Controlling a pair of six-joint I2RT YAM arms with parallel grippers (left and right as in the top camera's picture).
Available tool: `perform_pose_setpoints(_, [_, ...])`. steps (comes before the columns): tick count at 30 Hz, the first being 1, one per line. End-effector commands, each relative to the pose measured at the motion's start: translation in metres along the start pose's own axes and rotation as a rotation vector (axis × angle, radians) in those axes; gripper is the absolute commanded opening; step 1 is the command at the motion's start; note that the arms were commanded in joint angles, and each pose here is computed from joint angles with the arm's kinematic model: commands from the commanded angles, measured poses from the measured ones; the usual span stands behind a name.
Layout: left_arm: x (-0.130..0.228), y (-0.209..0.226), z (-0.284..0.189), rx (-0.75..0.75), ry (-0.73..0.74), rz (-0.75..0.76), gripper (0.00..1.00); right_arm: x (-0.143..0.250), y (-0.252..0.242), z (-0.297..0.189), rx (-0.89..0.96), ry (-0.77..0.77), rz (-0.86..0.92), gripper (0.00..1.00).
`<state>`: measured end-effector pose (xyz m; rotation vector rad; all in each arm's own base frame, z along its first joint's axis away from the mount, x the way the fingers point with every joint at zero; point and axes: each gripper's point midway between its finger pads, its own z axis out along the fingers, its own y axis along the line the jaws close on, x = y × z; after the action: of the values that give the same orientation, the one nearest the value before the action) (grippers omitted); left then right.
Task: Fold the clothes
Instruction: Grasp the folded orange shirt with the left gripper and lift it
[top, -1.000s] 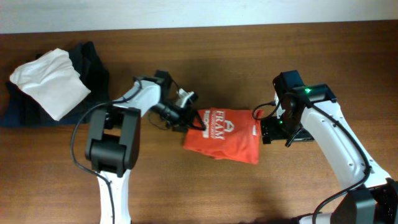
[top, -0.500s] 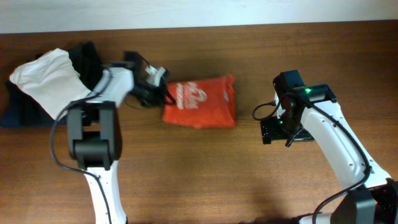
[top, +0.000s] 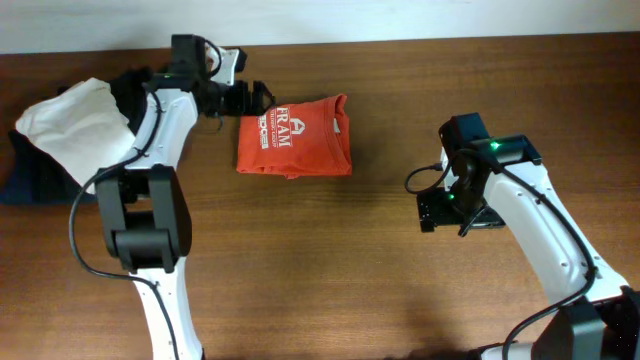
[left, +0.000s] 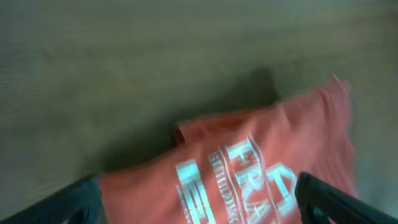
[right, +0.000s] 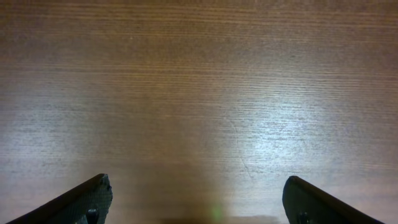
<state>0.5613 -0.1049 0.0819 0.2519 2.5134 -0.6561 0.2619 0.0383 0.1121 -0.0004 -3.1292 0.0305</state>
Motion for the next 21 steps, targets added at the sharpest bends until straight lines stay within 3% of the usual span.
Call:
perform_pose_setpoints(1, [-0.009, 0.008, 0.021, -0.128, -0.034, 0.071, 0.99, -0.001, 0.006, -0.006, -0.045, -0.015, 0.008, 0.91])
perform_pose_setpoints(7, [0.06, 0.001, 0.064, -0.07, 0.186, 0.008, 0.99, 0.002, 0.005, -0.006, -0.044, -0.005, 0.007, 0.91])
perform_pose_setpoints(11, [0.138, -0.022, 0.034, 0.0, 0.52, -0.17, 0.79, 0.001, 0.004, -0.006, -0.036, -0.007, 0.003, 0.91])
perform_pose_setpoints(14, [0.189, -0.074, -0.014, 0.164, 0.811, -0.38, 0.79, 0.0, 0.002, -0.006, -0.026, -0.013, -0.004, 0.91])
perform_pose_setpoints(15, [0.19, -0.087, -0.022, 0.235, 0.83, -0.374, 0.79, -0.001, 0.002, -0.006, -0.027, -0.016, -0.004, 0.91])
perform_pose_setpoints(17, [0.182, -0.098, -0.033, 0.275, 0.812, -0.36, 0.97, -0.002, 0.003, -0.006, -0.027, -0.019, -0.004, 0.92])
perform_pose_setpoints(21, [0.119, -0.078, -0.04, 0.142, 0.558, -0.225, 0.99, -0.002, 0.003, -0.006, -0.027, -0.019, -0.004, 0.92])
